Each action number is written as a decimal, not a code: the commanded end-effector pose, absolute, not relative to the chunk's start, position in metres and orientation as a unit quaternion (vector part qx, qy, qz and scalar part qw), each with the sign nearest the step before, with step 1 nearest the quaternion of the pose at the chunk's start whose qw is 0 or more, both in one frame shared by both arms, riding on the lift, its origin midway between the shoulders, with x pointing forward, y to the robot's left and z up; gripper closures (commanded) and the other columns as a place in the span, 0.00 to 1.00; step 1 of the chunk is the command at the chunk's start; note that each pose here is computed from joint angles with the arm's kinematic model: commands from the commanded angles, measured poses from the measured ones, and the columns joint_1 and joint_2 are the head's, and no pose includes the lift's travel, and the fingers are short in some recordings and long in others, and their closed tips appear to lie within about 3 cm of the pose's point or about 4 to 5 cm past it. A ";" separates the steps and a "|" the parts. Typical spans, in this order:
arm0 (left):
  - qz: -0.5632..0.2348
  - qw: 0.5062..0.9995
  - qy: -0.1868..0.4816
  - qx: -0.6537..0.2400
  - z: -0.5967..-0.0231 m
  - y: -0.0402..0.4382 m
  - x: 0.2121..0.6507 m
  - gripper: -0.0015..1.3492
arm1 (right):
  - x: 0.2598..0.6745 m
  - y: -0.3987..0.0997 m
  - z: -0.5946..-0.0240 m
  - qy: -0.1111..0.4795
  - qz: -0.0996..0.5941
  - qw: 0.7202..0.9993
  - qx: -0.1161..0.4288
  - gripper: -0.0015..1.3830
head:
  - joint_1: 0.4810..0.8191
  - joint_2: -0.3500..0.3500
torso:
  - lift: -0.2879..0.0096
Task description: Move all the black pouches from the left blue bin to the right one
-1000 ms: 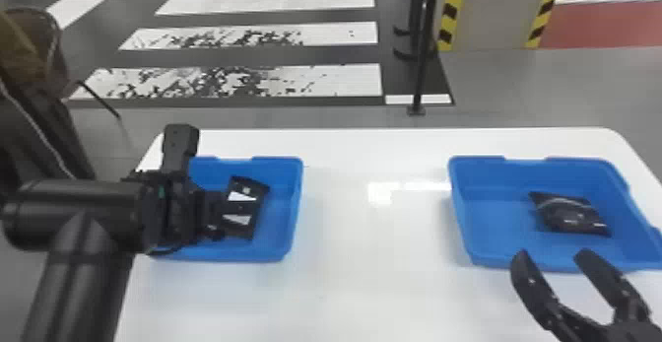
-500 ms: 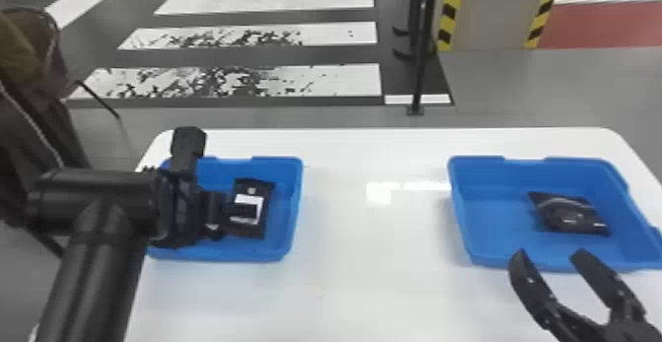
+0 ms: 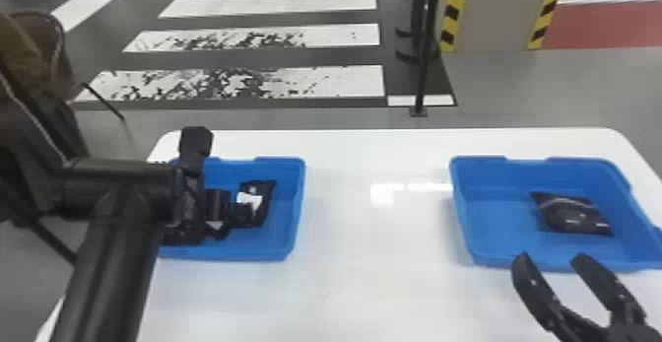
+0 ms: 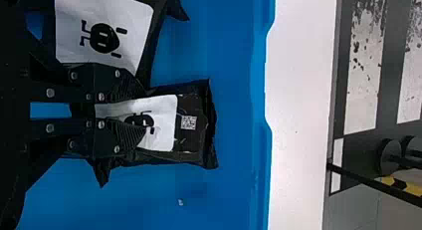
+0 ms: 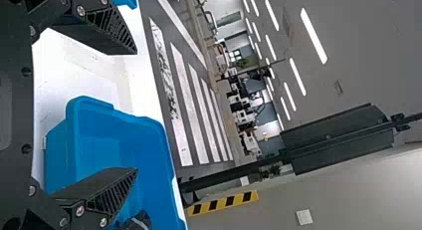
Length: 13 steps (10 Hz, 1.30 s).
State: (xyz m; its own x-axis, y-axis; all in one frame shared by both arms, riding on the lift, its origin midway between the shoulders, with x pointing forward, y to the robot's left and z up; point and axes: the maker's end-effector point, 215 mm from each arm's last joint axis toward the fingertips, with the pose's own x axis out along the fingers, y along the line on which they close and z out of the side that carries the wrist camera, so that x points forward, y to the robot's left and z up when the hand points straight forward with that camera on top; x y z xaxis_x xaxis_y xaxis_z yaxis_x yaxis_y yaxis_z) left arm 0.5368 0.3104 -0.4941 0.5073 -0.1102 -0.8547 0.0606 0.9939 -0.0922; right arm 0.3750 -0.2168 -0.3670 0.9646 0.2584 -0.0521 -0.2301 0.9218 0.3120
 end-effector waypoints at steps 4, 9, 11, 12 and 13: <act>-0.095 0.898 0.429 -0.010 -0.451 0.284 0.532 0.83 | 0.375 -0.215 -0.364 0.045 0.130 0.978 0.159 0.15 | 0.63 0.66 | 0.50; -0.208 0.917 0.339 -0.013 -0.380 0.200 0.471 0.83 | 0.392 -0.146 -0.344 0.053 0.228 0.944 0.232 0.15 | 0.63 0.61 | 0.50; -0.286 0.906 0.309 -0.031 -0.357 0.138 0.438 0.83 | 0.402 -0.115 -0.330 0.048 0.266 0.925 0.266 0.15 | 0.63 0.59 | 0.50; -0.320 0.897 0.301 -0.040 -0.350 0.110 0.425 0.83 | 0.409 -0.105 -0.325 0.044 0.280 0.919 0.272 0.15 | 0.63 0.56 | 0.50; -0.346 0.887 0.303 -0.048 -0.350 0.088 0.412 0.83 | 0.415 -0.098 -0.324 0.045 0.290 0.914 0.279 0.15 | 0.63 0.53 | 0.50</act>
